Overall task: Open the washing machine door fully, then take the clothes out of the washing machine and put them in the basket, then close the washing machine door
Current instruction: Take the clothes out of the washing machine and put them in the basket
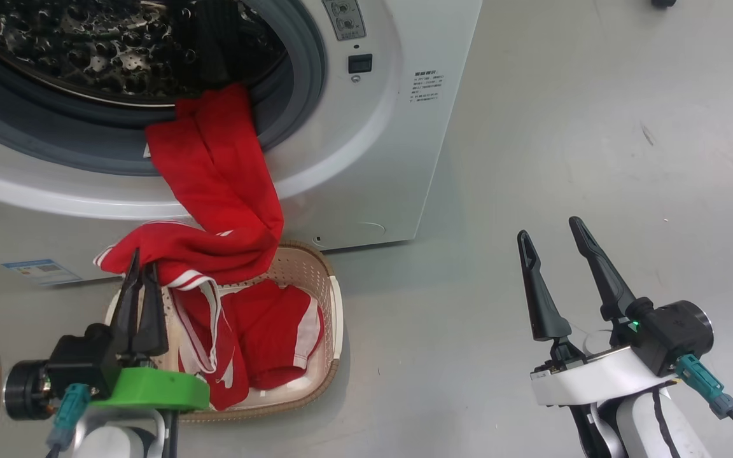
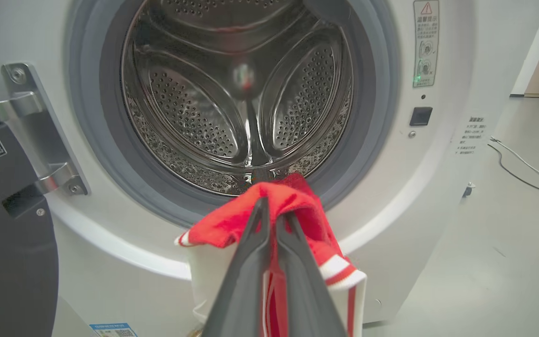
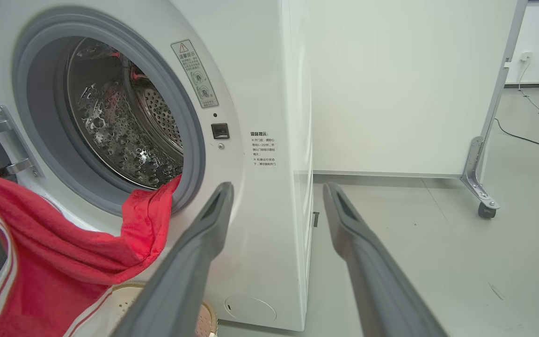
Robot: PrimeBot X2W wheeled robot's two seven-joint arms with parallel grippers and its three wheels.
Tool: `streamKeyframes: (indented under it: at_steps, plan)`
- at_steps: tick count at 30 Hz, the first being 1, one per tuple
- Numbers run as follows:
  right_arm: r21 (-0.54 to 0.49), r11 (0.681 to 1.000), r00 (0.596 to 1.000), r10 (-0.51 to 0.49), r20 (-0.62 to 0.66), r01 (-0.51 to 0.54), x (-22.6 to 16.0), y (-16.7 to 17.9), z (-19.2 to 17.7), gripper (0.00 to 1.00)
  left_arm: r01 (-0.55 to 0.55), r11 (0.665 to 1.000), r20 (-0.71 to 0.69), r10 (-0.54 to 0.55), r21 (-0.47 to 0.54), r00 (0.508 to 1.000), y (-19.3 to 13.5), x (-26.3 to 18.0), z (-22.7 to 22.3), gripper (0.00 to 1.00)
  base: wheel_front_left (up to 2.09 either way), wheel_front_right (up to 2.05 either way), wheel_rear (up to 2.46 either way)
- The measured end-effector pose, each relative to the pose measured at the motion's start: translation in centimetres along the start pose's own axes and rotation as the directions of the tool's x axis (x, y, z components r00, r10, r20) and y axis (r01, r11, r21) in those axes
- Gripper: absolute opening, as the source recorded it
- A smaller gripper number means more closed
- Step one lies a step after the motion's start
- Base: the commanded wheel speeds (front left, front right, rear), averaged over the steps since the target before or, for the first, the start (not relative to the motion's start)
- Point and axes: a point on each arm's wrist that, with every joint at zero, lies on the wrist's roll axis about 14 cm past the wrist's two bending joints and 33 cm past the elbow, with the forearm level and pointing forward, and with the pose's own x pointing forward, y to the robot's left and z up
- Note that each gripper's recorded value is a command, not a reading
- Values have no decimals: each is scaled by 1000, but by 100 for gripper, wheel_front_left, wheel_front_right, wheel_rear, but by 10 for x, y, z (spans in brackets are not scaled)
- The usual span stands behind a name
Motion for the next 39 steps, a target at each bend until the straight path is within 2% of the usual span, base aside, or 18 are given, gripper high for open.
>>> streamKeyframes:
  at_steps: [11, 25, 39]
  plan:
    - [8, 1000, 999, -10, -36, 10, 4, -6, -14, 100, 2, 1000, -241, -4, -8, 970, 1, -5, -80, 0, 0, 0, 0]
    - [9, 999, 997, -52, -65, 52, 16, -24, -27, 100, 28, 1000, -441, -21, 9, 897, 3, 28, -155, 0, 0, 0, 0]
    - [22, 996, 993, -84, -84, 87, 31, -43, -40, 100, 64, 998, -634, -42, 13, 772, 5, 34, -234, 0, 0, 0, 0]
